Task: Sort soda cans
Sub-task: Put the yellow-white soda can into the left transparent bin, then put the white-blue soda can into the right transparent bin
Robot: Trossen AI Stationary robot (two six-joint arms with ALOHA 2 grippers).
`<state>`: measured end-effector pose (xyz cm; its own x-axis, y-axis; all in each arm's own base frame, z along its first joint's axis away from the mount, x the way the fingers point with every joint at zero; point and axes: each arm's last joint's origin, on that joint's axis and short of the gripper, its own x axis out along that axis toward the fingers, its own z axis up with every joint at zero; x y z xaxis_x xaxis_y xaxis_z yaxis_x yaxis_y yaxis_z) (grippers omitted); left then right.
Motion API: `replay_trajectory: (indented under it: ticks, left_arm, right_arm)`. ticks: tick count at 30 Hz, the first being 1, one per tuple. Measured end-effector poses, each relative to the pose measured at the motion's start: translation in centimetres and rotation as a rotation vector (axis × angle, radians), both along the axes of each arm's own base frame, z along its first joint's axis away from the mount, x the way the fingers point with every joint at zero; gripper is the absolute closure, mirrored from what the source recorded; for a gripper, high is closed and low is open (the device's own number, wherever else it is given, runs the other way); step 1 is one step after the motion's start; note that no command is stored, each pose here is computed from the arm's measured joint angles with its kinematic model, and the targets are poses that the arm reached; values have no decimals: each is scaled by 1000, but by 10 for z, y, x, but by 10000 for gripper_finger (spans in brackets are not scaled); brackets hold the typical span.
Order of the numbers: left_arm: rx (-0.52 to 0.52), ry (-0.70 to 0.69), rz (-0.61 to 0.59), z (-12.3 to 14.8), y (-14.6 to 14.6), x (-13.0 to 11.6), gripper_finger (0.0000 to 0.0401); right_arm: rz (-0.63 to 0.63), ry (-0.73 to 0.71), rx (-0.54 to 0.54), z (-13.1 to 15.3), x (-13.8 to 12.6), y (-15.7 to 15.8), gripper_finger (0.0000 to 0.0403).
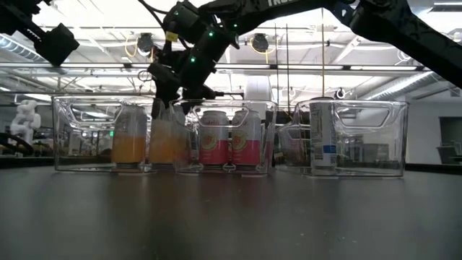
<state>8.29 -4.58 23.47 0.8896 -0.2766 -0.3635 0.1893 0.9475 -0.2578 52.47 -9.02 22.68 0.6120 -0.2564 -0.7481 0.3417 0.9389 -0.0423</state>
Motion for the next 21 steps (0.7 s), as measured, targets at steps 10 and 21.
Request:
replay_trajectory:
  ticks: [10, 21]
  left_arm:
    - [-5, -6, 0, 1, 0, 0, 18]
    - [-11, -13, 0, 1, 0, 0, 18]
  right_arm:
    - [-3, -24, -5, 13, -3, 0, 69]
    - [-24, -10, 17, 45, -22, 6, 69]
